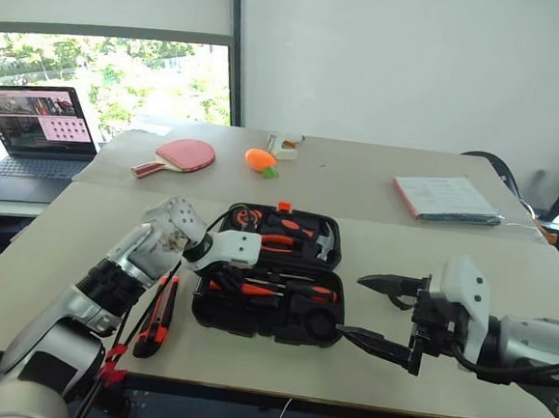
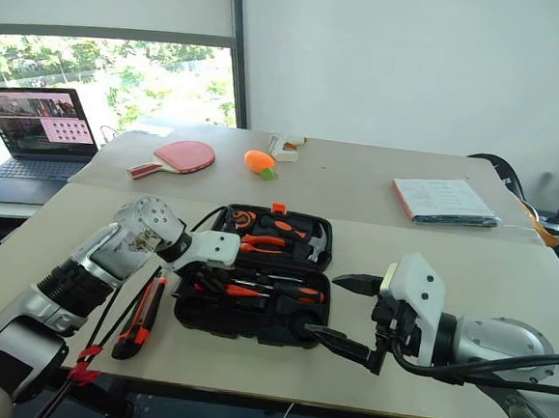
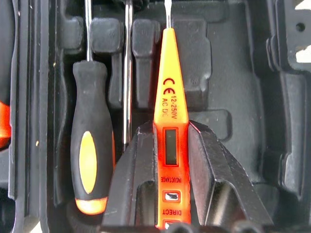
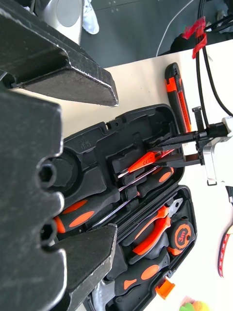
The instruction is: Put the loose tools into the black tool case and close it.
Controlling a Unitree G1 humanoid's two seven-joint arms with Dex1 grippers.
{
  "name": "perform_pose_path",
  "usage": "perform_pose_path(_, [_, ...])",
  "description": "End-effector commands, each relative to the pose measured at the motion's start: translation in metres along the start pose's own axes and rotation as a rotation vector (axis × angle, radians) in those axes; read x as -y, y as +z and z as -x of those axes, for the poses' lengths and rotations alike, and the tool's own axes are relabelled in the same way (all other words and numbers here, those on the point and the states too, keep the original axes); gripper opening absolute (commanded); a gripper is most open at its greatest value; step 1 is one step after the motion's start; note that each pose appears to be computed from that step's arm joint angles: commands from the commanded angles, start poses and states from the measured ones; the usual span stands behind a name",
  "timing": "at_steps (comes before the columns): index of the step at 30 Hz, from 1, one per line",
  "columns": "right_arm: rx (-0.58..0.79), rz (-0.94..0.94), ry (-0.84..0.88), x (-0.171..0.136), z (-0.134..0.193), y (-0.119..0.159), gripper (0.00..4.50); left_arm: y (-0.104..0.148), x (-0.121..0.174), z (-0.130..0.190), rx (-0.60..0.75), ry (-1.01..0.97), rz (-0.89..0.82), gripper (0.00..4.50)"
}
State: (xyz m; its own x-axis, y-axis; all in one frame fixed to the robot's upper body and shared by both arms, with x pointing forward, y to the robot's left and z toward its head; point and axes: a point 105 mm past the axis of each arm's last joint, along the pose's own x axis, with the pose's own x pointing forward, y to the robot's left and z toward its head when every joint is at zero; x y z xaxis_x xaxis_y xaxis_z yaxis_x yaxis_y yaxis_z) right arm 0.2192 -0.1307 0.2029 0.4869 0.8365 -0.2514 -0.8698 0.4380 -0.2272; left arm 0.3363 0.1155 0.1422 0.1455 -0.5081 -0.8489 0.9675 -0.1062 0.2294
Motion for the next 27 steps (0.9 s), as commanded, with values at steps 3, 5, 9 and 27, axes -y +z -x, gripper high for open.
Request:
perform_pose_path(3, [0.044, 0.055, -0.011, 0.000, 0.001, 0.013, 4.50, -0.017, 0.005, -0.004, -0.061, -0.020, 0.003, 0.44])
perform_pose_path(5, [0.044, 0.055, -0.012, 0.001, 0.001, 0.013, 4.50, -0.016, 0.005, -0.005, -0.053, -0.021, 0.011, 0.44])
perform_pose_path(9, [0.047, 0.054, -0.014, 0.001, 0.000, 0.013, 4.50, -0.015, 0.006, -0.008, -0.039, -0.025, 0.013, 0.44])
perform_pose_path(27, [0.040, 0.049, -0.009, 0.001, -0.001, 0.010, 4.50, 0.003, 0.011, 0.012, 0.072, -0.055, 0.107, 3.71])
